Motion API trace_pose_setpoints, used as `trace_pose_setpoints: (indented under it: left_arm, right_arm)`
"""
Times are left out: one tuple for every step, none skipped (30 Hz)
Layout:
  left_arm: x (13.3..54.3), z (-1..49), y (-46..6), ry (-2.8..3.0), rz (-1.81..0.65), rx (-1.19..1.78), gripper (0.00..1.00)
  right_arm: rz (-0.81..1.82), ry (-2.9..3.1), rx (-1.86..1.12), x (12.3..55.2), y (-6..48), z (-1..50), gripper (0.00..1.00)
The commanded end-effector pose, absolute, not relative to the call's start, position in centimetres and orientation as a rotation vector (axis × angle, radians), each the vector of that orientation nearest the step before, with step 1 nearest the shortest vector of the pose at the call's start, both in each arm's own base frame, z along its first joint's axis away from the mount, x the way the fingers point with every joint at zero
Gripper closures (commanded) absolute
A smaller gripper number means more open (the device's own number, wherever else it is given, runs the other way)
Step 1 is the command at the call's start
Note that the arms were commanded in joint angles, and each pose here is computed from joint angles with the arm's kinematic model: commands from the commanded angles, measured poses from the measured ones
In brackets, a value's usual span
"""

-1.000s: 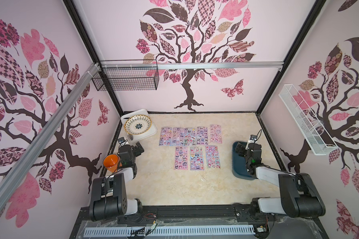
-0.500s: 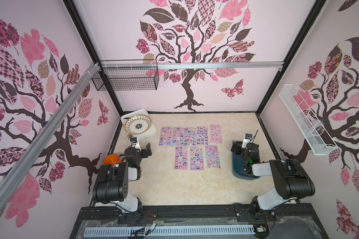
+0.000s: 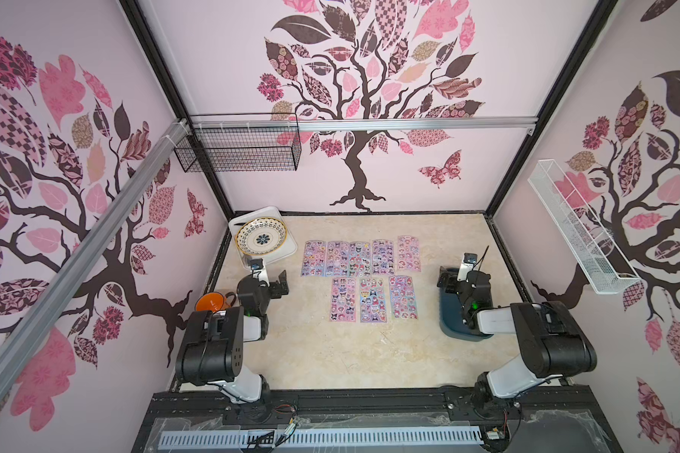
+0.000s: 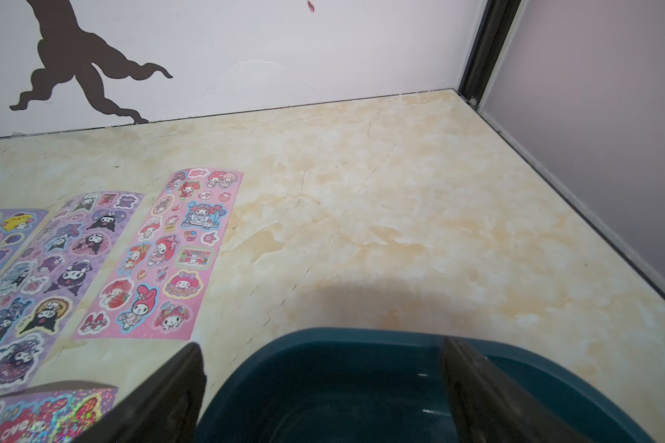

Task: Take the stickers out of the storage box
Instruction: Reset both arms

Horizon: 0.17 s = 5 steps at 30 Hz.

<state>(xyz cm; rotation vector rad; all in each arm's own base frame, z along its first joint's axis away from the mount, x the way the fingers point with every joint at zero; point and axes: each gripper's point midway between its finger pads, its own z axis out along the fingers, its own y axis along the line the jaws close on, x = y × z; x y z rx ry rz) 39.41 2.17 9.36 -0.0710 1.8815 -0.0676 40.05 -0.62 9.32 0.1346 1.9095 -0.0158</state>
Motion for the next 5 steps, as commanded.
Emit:
trace_pose_setpoints:
  left_arm:
    - [39.84, 10.25, 2.16, 1.856, -0.056, -0.058, 0.02]
    - [39.84, 10.25, 2.20, 1.855, -0.054, -0.060, 0.02]
    - [39.85, 10.27, 2.16, 1.855, -0.053, -0.058, 0.02]
    - [39.85, 10.27, 2.14, 1.855, -0.054, -0.058, 0.02]
    - [39.83, 10.30, 2.14, 1.854, -0.054, -0.058, 0.02]
  right_arm:
    - [-0.011, 1.878, 0.127, 40.81, -0.50, 10.50, 0.01]
    - [-0.011, 1.878, 0.126, 40.78, -0.51, 10.50, 0.01]
    - [-0.011, 1.877, 0.127, 40.76, -0.52, 10.50, 0.01]
    - [-0.011, 1.876, 0.124, 40.73, -0.46, 10.51, 0.01]
    - [-0.012, 1.874, 0.125, 40.73, -0.52, 10.57, 0.01]
